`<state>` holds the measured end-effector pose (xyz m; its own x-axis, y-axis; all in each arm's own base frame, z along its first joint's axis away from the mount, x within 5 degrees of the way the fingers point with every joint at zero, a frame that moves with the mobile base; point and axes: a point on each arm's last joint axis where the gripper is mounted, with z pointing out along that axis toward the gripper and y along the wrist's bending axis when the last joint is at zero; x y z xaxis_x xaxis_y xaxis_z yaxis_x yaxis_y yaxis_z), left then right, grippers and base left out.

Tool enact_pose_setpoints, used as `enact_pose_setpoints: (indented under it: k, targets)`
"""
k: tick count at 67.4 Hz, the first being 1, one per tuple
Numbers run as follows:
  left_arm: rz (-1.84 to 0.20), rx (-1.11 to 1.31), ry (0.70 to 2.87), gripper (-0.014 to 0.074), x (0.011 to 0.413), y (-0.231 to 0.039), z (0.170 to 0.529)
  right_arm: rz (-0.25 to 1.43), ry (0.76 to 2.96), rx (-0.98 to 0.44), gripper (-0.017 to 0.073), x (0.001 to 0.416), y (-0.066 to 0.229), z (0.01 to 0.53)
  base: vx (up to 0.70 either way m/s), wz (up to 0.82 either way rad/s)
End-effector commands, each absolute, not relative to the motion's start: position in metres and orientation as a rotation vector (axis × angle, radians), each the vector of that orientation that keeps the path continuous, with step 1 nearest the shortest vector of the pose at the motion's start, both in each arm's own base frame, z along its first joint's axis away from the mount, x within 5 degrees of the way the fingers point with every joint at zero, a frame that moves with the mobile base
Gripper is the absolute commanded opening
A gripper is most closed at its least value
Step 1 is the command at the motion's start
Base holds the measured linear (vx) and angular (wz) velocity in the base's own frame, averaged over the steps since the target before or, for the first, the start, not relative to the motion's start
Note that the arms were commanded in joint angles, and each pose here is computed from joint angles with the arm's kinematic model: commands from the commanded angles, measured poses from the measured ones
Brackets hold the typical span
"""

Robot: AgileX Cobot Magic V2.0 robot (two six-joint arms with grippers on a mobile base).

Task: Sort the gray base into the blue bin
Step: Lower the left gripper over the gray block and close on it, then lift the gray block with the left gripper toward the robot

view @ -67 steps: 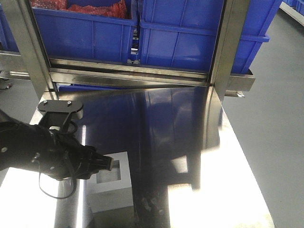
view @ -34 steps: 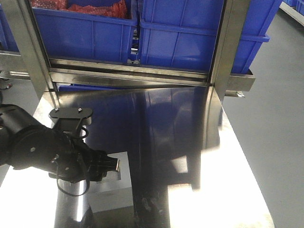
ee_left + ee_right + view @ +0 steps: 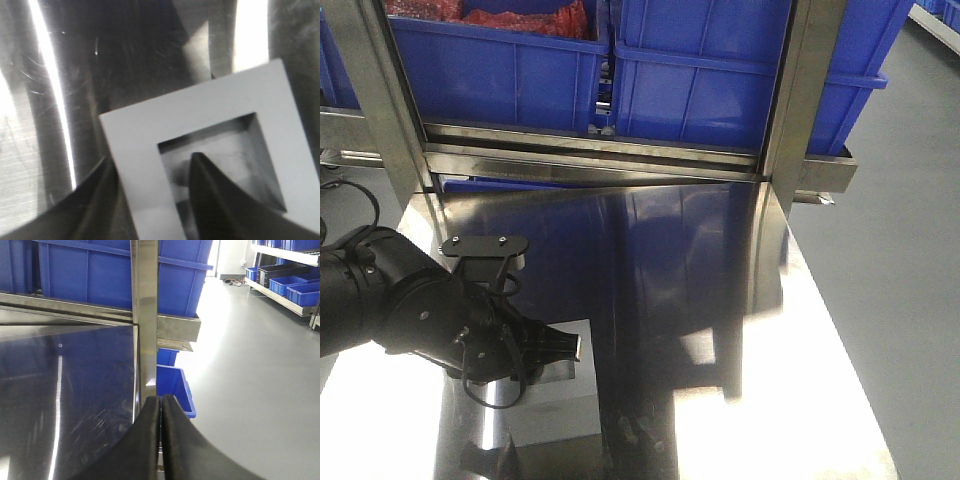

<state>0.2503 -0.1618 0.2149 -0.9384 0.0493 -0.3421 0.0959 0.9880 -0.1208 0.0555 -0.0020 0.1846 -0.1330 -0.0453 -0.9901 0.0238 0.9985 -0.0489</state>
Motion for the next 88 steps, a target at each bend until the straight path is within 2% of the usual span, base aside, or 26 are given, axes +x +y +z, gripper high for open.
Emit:
enact_pose_setpoints:
  k: [1,11,22,35,50,63,73,88]
  targets:
    - [-0.205,0.115,2.763,0.0164,0.250,-0.164,0.224,-0.076,1.621,-0.024,-0.0005,0.056,-0.002,0.191,0.00,0.00]
    - [-0.205,0.134,2.744,-0.0011,0.251,-0.164,0.225,-0.076,1.621,-0.024,-0.0005,0.056,-0.002,0.191,0.00,0.00]
    - [-0.252,0.155,2.646,-0.0008,0.252,-0.164,0.239,-0.077,1.622,-0.024,-0.0005,0.056,-0.002,0.191,0.00,0.00]
    - [-0.316,0.199,2.438,-0.0008,0.243,-0.154,0.281,-0.076,1.621,-0.024,-0.0005,0.056,-0.002,0.191,0.00,0.00]
    - [-0.341,0.250,2.151,-0.0008,0.214,-0.129,0.343,-0.076,1.621,-0.024,-0.0005,0.056,-0.002,0.191,0.00,0.00]
    - [-0.425,0.252,1.873,-0.0008,0.172,-0.101,0.389,-0.076,1.621,-0.024,-0.0005,0.056,-0.002,0.191,0.00,0.00]
    - [-0.471,0.280,1.712,-0.0007,0.137,-0.081,0.387,-0.076,1.621,-0.024,-0.0005,0.056,-0.002,0.191,0.00,0.00]
    - [-0.517,0.274,1.602,-0.0008,0.089,-0.050,0.355,-0.076,1.620,-0.024,-0.0005,0.056,-0.002,0.191,0.00,0.00]
